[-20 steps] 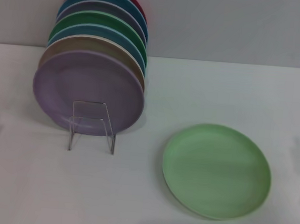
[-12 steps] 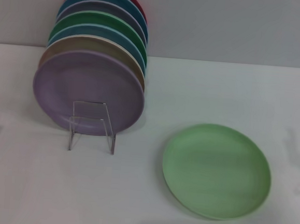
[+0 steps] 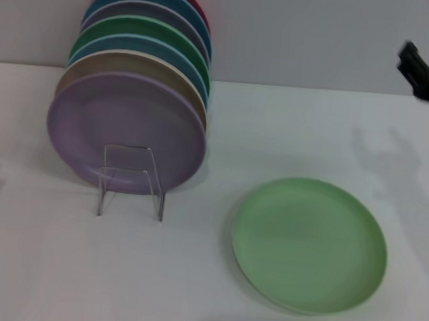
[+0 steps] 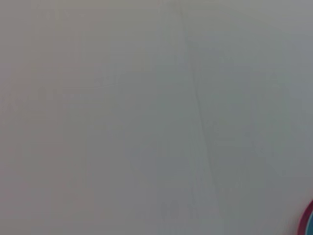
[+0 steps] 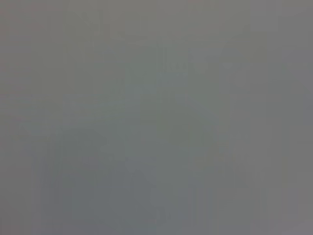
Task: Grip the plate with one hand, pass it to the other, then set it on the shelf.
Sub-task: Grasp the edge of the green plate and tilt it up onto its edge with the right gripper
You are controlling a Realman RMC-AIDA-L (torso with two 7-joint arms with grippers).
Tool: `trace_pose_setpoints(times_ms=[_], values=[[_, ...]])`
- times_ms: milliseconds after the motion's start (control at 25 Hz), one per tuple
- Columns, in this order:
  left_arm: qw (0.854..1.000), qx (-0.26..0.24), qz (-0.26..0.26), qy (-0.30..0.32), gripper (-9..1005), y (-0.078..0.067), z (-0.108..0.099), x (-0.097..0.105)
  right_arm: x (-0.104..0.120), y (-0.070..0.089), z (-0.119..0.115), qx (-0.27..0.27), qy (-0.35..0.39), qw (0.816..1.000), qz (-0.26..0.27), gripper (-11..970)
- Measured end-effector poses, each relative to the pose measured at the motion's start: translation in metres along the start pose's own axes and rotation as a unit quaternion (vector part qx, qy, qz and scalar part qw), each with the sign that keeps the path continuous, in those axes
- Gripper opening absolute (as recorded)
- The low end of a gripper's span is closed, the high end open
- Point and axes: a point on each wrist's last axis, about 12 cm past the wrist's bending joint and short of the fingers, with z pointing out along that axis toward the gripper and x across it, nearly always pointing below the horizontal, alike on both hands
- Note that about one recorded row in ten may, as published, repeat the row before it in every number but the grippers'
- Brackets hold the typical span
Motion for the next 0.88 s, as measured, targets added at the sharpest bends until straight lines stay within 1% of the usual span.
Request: trace_pose_setpoints(times_ms=[40,80,120,160,200,280,320,360,440,520,560,640,720,880], values=[[1.000,0.001,0.000,-0.001,804,-0.001,0.001,0.000,-0.017,-0.005,0.013,-0.020,0.041,0.998,0.038,726],[1.000,0.001,0.000,-0.001,804,-0.001,0.001,0.000,-0.017,-0.005,0.013,-0.020,0.041,0.998,0.038,726],[1.000,0.001,-0.001,-0.002,804,-0.001,0.002,-0.001,-0.031,-0.014,0.022,-0.040,0.078,0.993,0.079,726],[1.000,0.001,-0.001,-0.002,803,-0.001,0.002,-0.001,-0.031,-0.014,0.022,-0.040,0.078,0.993,0.079,725],[1.000,0.001,-0.001,-0.003,803,-0.001,0.002,-0.001,-0.035,-0.018,0.024,-0.049,0.098,0.989,0.099,724],[1.000,0.001,-0.001,-0.003,803,-0.001,0.002,-0.001,-0.038,-0.029,0.024,-0.072,0.166,0.974,0.134,722],[1.000,0.002,-0.001,-0.003,803,-0.001,0.002,-0.001,-0.038,-0.039,0.023,-0.087,0.234,0.955,0.161,722],[1.000,0.002,-0.001,-0.003,803,-0.001,0.002,-0.001,-0.038,-0.039,0.023,-0.087,0.234,0.955,0.161,722],[1.000,0.003,0.000,-0.002,803,-0.001,0.003,0.000,-0.033,-0.044,0.019,-0.103,0.302,0.930,0.182,721],[1.000,0.004,0.002,-0.002,803,-0.002,0.006,-0.001,-0.024,-0.047,0.015,-0.115,0.353,0.908,0.196,721],[1.000,0.004,0.002,-0.002,803,-0.002,0.006,-0.001,-0.024,-0.047,0.015,-0.115,0.353,0.908,0.196,720],[1.000,0.006,0.002,-0.004,803,-0.003,0.009,-0.001,-0.019,-0.047,0.012,-0.115,0.372,0.900,0.196,720],[1.000,0.008,0.002,-0.007,803,-0.004,0.012,-0.002,-0.015,-0.047,0.010,-0.098,0.400,0.893,0.183,719],[1.000,0.009,0.002,-0.007,803,-0.004,0.013,-0.002,-0.013,-0.045,0.010,-0.079,0.428,0.886,0.164,718]])
